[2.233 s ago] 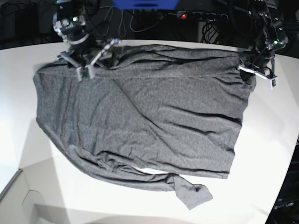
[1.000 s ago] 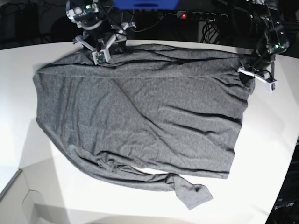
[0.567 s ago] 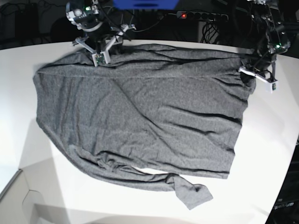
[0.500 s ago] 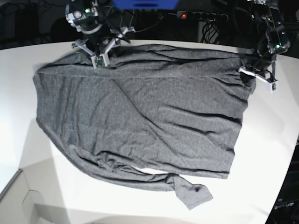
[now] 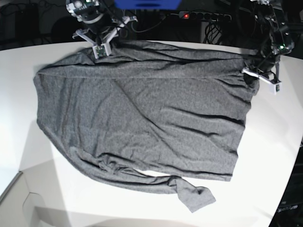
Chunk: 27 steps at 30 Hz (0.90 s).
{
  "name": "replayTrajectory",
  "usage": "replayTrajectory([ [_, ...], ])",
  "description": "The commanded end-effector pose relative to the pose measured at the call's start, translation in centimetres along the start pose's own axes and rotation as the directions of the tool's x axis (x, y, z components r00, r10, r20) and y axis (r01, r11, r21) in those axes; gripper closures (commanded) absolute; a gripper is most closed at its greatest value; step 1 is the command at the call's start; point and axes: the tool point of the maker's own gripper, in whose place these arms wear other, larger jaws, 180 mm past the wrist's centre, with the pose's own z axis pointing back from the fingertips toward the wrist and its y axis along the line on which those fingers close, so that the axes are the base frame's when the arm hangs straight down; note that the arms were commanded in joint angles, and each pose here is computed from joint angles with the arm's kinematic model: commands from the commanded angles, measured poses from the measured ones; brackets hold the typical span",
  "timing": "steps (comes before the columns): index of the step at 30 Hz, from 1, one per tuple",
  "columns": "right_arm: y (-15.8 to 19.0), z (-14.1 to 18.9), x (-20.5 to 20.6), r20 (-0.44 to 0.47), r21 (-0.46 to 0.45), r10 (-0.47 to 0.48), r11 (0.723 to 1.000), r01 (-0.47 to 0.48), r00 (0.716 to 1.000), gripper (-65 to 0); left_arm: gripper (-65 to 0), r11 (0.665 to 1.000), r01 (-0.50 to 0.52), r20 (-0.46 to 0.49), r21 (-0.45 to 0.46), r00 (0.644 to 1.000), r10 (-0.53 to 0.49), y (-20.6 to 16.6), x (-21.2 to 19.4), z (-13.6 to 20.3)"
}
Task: Layout the t-shirt on the table in an organized manner, then fold the t-shirt properly
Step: 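Pull the collar corner outward with the right gripper, left holding, then drag the held shirt edge with the left gripper toward the right gripper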
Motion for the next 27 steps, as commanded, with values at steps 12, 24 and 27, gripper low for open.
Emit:
replayTrajectory([
  [12, -0.3, 1.4, -2.6, -0.055, -0.005, 0.014, 1.0, -0.014, 0.998, 0.0, -0.1, 0.999, 0.022, -0.032, 0.025, 0.999, -0.021, 0.6, -0.4, 0.2],
  [24, 0.0, 2.4, -1.2, 0.023, -0.002, 0.009, 1.0, -0.009, 1.0, 0.0, -0.1, 0.996, 0.001, -0.005, 0.088, 1.0, -0.001, 2.7, 2.2, 3.1],
  [27, 0.2, 2.4, -1.0, 0.028, 0.004, 0.011, 1.0, -0.011, 1.0, 0.0, -0.1, 0.995, 0.002, 0.001, 0.097, 1.0, -0.002, 2.9, 2.5, 3.6],
])
